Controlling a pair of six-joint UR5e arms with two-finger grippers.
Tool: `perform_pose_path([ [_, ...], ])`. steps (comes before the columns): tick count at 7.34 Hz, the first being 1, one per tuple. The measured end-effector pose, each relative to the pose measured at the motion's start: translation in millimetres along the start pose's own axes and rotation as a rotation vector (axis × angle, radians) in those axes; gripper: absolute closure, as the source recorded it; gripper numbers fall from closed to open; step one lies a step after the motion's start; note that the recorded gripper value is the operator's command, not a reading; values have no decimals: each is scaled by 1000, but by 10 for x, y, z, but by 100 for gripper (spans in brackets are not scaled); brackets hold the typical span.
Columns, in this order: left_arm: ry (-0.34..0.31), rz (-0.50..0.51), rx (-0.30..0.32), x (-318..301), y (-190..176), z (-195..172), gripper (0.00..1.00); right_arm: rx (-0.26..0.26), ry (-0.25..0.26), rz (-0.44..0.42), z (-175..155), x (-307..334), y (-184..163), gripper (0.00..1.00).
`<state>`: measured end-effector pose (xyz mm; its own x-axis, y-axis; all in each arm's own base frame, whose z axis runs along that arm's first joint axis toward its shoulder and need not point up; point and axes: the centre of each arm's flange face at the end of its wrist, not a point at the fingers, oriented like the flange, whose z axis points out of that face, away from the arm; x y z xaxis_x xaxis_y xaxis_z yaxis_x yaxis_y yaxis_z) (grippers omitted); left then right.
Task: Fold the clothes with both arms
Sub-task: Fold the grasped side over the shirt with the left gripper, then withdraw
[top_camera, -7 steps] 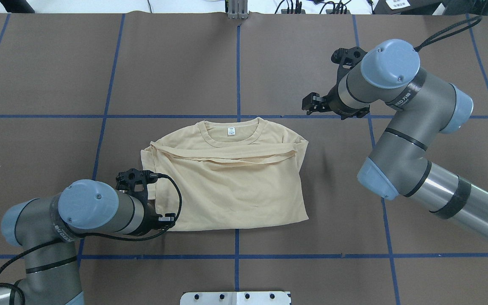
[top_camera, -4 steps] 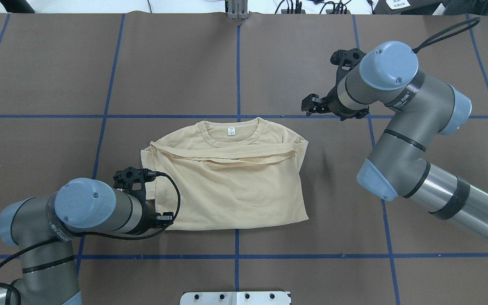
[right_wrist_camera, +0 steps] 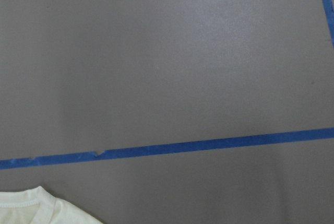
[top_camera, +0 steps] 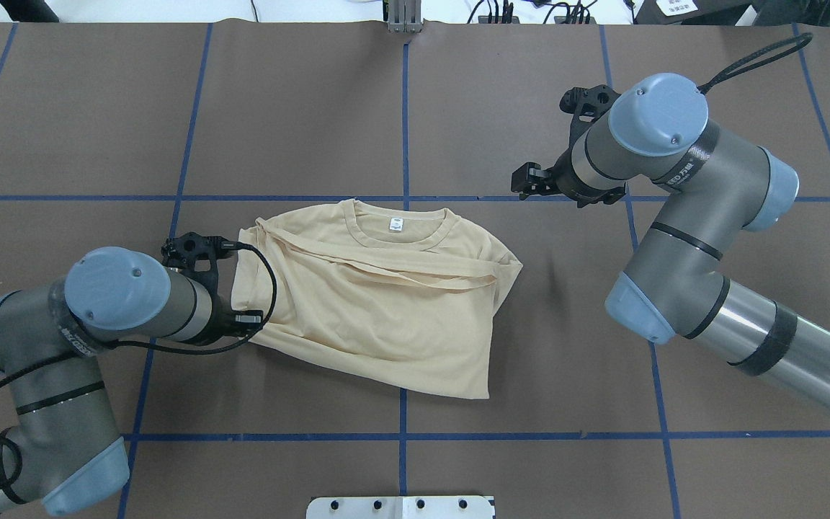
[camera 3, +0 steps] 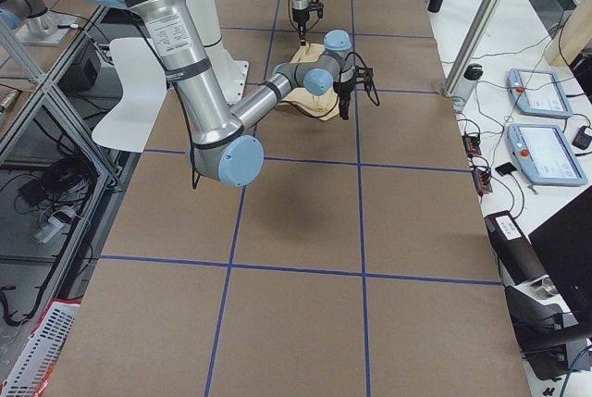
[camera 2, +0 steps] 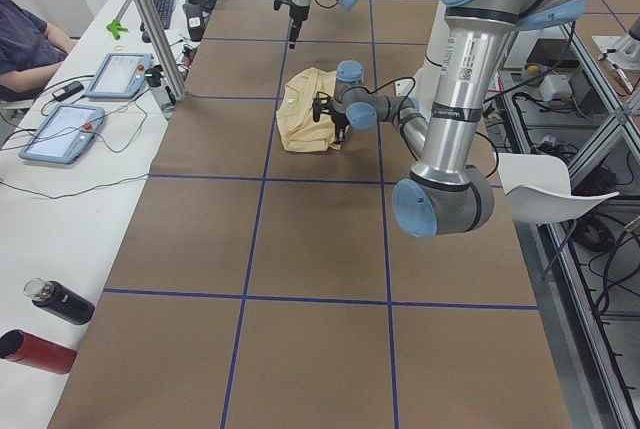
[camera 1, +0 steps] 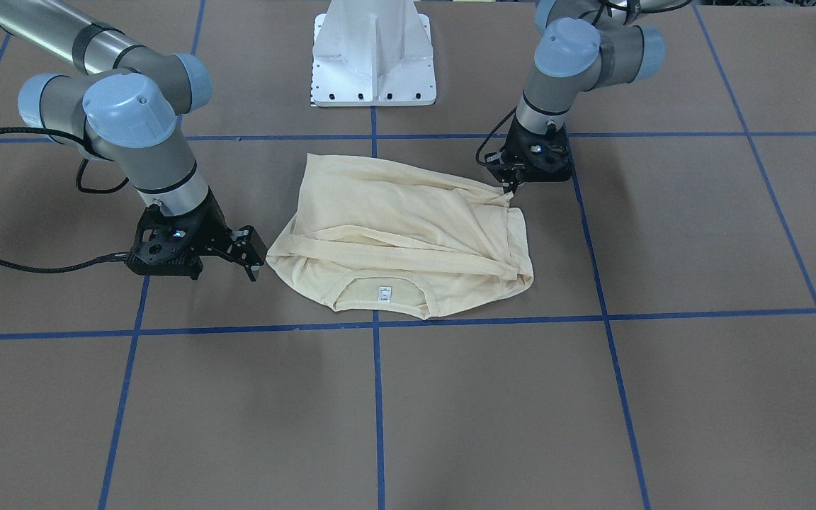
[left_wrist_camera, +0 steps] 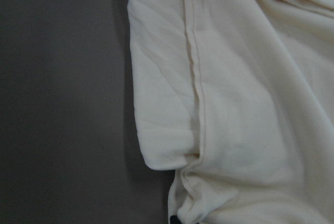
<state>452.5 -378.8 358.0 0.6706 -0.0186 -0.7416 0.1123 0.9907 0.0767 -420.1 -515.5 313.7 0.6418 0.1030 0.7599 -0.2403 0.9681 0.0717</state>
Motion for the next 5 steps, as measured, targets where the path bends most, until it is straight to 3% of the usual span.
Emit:
perform_pose_path([
  [2, -63, 49, 81, -230, -835, 35, 100, -2, 0, -2, 12, -12, 22, 0],
  [5, -145, 68, 216, 38, -2265, 324, 100, -3, 0, -4, 20, -21, 37, 0],
])
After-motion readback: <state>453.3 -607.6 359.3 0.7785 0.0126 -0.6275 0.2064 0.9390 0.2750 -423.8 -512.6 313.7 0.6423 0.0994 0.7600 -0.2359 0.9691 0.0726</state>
